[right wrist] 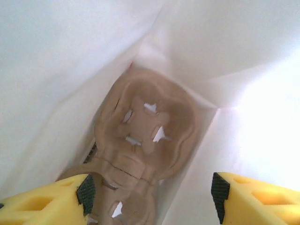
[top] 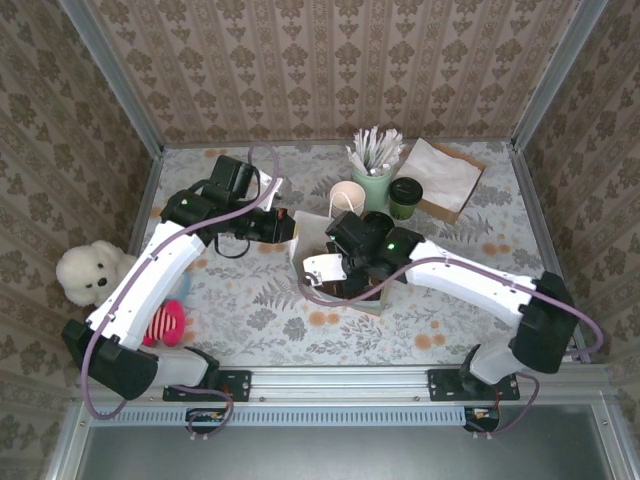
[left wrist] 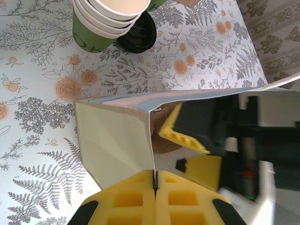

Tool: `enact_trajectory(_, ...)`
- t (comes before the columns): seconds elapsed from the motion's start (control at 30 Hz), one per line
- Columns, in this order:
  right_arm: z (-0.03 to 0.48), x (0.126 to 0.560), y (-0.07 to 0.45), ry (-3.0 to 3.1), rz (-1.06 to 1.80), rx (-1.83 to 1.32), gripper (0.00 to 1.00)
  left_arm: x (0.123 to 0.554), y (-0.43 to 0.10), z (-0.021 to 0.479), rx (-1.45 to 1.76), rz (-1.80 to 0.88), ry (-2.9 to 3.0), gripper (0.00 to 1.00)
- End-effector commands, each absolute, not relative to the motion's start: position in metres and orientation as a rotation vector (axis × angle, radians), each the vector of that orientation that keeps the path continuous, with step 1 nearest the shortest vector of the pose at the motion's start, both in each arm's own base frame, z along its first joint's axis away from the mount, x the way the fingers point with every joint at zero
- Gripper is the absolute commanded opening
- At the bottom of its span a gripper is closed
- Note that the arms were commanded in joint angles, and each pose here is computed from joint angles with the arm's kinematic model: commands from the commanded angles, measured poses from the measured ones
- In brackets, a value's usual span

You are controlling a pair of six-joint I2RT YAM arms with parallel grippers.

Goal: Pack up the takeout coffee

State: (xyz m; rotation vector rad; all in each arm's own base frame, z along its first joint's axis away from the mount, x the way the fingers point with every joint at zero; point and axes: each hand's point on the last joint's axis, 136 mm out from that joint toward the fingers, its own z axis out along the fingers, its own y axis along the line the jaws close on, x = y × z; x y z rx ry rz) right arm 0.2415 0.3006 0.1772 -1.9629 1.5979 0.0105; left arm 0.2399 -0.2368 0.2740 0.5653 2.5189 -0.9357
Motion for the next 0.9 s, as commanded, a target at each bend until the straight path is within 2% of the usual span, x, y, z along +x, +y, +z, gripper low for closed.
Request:
enact_trajectory(0.0,0.206,0.232,0.312,1.617,0.158,-1.806,0.80,0.245,-0.234,0.271,0.525,-0.925,2.523,0.01)
enact_trajectory(0.07,0.228,0.227,0.315,1.592,0.217,-1.732,0.99,0.245,-0.233,0.270,0.519,-0.922,2.528,0.01)
enact_trajectory(0.1,0.237,0.226,0.317,1.578,0.245,-1.699,1.00,0.245,-0.233,0.268,0.518,-0.921,2.532,0.01)
enact_trajectory(0.47,0.312,0.226,0.316,1.524,0.359,-1.394,1.00,0.249,-0.233,0.262,0.506,-0.901,2.541,0.01)
enact_trajectory(0.67,0.370,0.237,0.292,1.581,0.400,-1.065,1.00,0.252,-0.229,0.259,0.490,-0.876,2.556,0.01)
enact_trajectory(0.87,0.359,0.261,0.244,1.772,0.265,-0.857,1.00,0.254,-0.227,0.261,0.496,-0.872,2.549,0.03)
